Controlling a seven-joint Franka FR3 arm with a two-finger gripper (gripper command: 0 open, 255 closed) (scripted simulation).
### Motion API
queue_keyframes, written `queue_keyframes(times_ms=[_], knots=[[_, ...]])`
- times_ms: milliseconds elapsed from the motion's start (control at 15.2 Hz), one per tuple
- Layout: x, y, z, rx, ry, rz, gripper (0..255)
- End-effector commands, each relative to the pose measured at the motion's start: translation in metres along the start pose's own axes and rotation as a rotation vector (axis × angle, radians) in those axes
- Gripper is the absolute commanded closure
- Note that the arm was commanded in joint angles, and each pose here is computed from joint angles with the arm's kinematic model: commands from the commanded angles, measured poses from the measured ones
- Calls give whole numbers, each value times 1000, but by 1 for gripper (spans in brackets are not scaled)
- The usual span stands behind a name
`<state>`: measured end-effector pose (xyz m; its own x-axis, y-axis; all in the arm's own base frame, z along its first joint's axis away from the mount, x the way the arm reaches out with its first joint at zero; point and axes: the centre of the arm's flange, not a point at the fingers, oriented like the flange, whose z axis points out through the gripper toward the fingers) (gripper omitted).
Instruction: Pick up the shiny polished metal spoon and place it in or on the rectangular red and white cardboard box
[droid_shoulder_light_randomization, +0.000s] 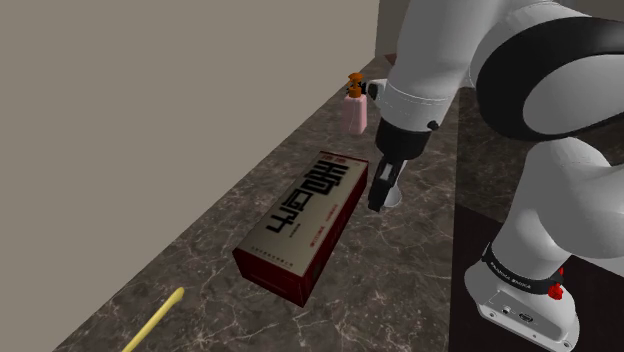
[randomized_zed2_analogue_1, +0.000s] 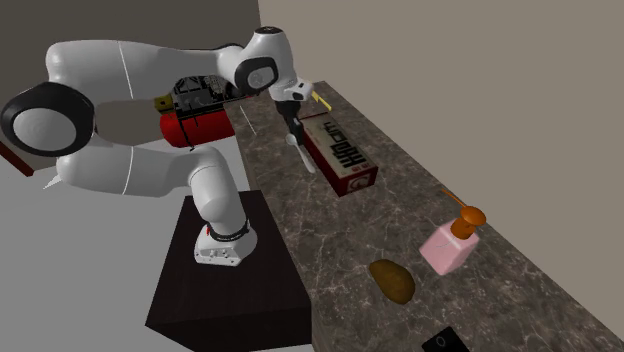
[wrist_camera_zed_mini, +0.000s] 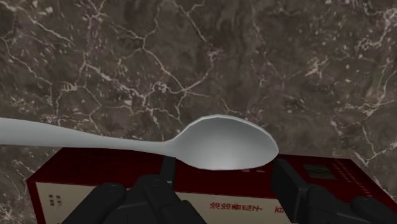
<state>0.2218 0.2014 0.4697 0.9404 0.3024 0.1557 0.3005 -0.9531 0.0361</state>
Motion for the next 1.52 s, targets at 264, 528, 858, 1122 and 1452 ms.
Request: queue_keyframes(times_ms=[264,528,858,1122,1452], knots=[[5,1,-31,0,0,0,255],[41,-15,-31,0,0,0,255],[101,-42,-26,0,0,0,255],[149,-63,-22,0,0,0,255],[166,-73,-5,0,0,0,255]])
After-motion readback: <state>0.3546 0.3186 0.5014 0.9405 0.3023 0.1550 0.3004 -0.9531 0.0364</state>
